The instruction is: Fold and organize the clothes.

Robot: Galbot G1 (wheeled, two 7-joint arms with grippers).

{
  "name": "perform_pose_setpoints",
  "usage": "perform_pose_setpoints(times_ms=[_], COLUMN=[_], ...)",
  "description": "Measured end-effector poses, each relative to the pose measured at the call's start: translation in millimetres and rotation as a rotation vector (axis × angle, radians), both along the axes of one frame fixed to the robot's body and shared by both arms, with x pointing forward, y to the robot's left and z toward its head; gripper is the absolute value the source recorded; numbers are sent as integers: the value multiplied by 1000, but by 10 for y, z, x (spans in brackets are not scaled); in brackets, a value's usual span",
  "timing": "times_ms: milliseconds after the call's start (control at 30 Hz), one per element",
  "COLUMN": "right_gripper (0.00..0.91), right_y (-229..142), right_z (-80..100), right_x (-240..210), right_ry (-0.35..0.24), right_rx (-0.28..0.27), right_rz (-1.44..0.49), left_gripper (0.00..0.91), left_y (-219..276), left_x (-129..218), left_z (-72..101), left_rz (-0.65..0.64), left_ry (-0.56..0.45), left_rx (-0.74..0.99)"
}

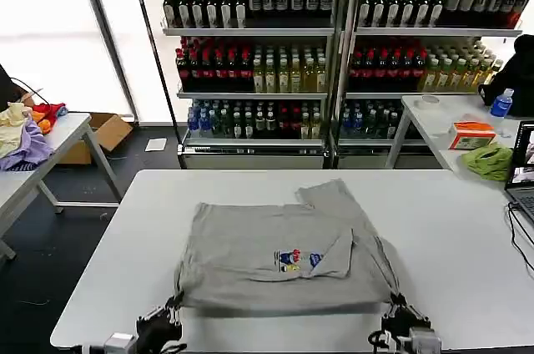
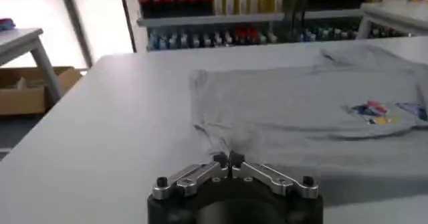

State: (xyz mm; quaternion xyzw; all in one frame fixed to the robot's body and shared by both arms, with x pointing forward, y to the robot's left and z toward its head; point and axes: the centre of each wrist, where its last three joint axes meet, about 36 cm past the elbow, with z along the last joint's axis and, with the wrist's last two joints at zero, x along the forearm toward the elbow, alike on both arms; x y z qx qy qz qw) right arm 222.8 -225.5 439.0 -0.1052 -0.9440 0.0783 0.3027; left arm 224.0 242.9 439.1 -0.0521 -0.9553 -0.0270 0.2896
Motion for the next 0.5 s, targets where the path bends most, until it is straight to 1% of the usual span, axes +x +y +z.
perform_pose_setpoints(times_ms=[33,167,267,367,500], right_gripper=[907,907,907,907,907], right_y=[0,15,22,19,5], right_z=[-9,-3,36,132,282], right_x=[-23,-112,-173,-195,-186], right_ry=[8,29,35,18,-24], right_rx=[-3,-10,-15,-15,-13], right_rz=[-2,-9,-13,-19,-31], left_gripper=[897,907,907,907,907], left_y=[-5,-18,-19,-33,-40], left_x=[-36,-143,-186,-218,-233], left_z=[-5,20,58,100,196], left_rz=[1,6,7,8,9], left_ry=[10,34,43,49,40], left_rx=[-2,-6,-6,-11,-17])
